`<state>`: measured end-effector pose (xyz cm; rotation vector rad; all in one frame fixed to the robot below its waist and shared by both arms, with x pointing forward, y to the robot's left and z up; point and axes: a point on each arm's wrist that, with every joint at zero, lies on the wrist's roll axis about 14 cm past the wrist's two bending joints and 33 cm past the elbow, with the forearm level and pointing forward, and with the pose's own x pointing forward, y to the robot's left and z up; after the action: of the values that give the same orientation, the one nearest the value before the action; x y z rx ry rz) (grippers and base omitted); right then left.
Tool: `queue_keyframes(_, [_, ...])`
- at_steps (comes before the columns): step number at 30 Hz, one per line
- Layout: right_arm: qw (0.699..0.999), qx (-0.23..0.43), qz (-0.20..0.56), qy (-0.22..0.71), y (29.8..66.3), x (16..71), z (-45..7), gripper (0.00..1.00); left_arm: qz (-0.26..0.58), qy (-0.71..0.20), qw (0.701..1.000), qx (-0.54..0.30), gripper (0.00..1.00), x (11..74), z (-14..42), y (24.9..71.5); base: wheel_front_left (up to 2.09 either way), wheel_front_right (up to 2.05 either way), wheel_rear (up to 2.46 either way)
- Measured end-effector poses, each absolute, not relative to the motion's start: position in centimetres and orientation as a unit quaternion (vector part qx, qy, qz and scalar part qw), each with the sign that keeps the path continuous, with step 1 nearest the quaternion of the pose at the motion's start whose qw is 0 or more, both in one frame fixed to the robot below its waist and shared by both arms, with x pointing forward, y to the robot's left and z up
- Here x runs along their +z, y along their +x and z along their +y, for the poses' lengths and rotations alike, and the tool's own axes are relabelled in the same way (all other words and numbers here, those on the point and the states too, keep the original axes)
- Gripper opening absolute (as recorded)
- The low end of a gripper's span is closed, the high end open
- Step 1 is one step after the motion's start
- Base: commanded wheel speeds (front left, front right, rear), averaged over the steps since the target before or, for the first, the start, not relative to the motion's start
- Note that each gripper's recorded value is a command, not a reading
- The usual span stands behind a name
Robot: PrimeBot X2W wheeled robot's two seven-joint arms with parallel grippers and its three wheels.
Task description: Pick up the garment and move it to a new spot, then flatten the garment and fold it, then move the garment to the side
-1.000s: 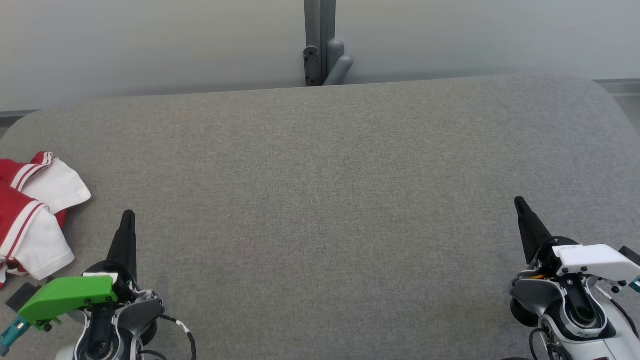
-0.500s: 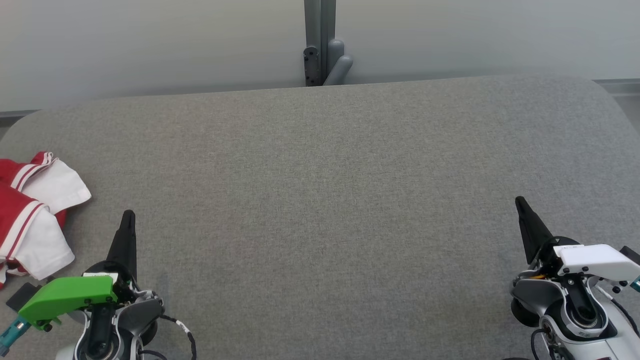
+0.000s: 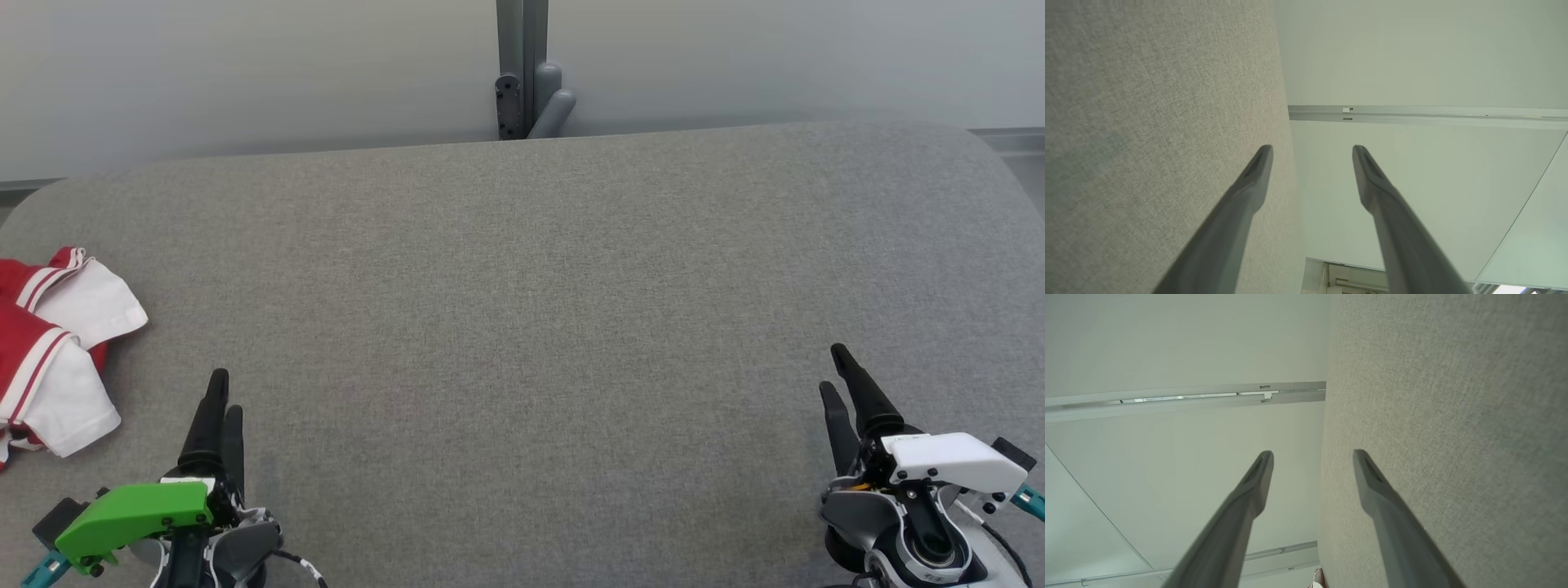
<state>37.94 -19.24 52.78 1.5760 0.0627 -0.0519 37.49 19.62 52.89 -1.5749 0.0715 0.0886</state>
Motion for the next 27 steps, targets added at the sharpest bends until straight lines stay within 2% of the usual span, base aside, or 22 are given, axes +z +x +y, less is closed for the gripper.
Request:
queue_keyframes(9, [0.751, -0.019, 0.022, 0.66, 38.0, 53.1, -19.4, 1.0, 0.03, -0.658, 0.751, 0.053, 1.0, 52.4, 19.9, 37.4, 0.0, 0.0, 0.0])
queue_keyframes(20, [0.831, -0.01, 0.008, 0.556, 38.0, 53.5, -19.6, 1.0, 0.042, -0.545, 0.836, 0.055, 1.0, 51.8, 19.6, 37.3, 0.0, 0.0, 0.0])
queue_keyframes(27, [0.868, -0.003, 0.006, 0.497, 37.8, 53.5, -19.2, 1.0, 0.048, -0.482, 0.873, 0.06, 1.0, 51.4, 19.5, 37.3, 0.0, 0.0, 0.0])
